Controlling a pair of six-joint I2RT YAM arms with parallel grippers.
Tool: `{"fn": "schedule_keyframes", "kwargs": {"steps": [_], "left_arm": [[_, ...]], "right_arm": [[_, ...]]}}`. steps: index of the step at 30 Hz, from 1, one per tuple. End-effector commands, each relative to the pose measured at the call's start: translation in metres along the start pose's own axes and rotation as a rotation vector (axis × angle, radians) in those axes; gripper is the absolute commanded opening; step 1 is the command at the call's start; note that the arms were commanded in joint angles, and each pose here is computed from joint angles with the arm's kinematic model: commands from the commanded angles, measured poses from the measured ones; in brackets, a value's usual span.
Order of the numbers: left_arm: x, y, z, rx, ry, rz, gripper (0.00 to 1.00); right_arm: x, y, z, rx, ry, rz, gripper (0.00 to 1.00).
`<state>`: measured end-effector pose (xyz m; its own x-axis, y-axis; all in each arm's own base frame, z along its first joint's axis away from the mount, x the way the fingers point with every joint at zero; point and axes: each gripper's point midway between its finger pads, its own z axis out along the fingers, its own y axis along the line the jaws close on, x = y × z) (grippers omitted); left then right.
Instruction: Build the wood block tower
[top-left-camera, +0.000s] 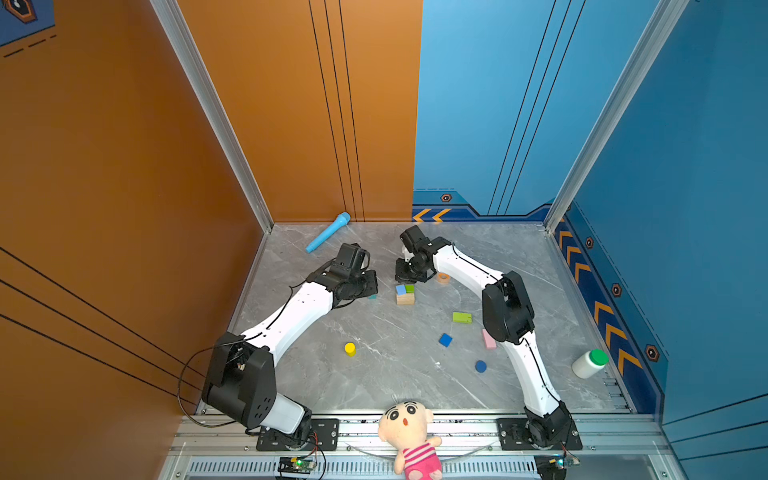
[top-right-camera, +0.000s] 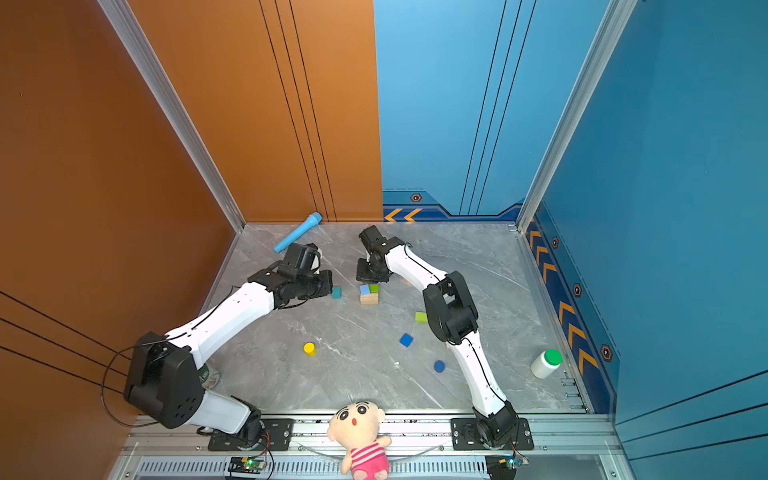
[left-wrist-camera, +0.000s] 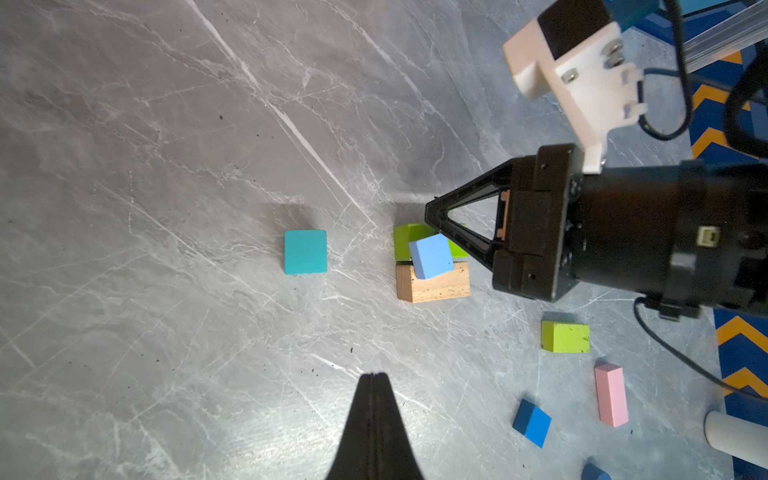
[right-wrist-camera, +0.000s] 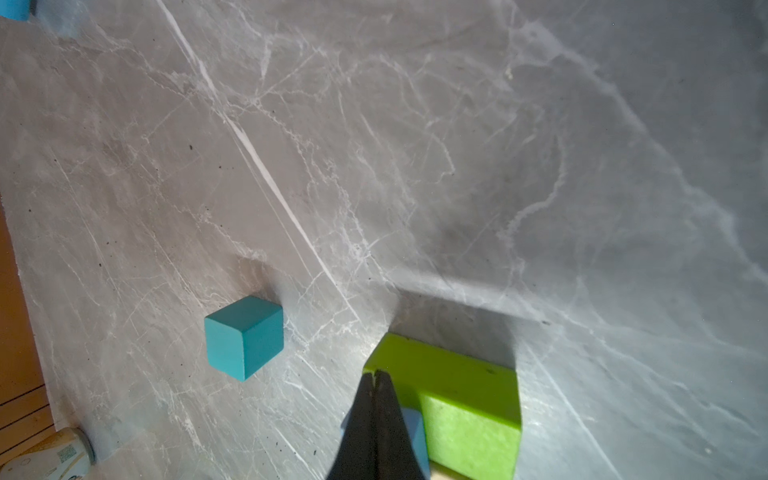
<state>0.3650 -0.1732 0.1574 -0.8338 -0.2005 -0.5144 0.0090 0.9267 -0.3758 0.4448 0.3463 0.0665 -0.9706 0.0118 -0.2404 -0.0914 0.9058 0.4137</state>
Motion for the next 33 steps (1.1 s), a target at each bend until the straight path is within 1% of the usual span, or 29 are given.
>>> {"fn": "schedule_keyframes", "kwargs": {"steps": [1, 15, 24, 29, 33], "left_arm": [[-0.004, -0.007, -0.004, 0.012, -0.001, 0.010, 0.00], [-0.003, -0.010, -0.005, 0.013, -0.002, 0.018, 0.00], [-0.002, -0.011, -0.003, 0.007, 0.000, 0.024, 0.00], [-0.004, -0.013, 0.005, 0.002, 0.010, 0.036, 0.00], [-0.007, -0.016, 0.016, 0.002, 0.031, 0.049, 0.00]], "right_arm": [[0.003, -0.005, -0.002, 0.014, 0.009, 0.005, 0.00], [0.008, -0.007, -0.007, 0.024, 0.007, 0.004, 0.00], [0.001, -0.005, -0.012, 0.020, -0.018, 0.004, 0.00], [-0.011, -0.001, -0.026, 0.008, -0.058, 0.000, 0.00], [-0.021, 0.001, -0.046, 0.001, -0.101, -0.004, 0.00]]}}
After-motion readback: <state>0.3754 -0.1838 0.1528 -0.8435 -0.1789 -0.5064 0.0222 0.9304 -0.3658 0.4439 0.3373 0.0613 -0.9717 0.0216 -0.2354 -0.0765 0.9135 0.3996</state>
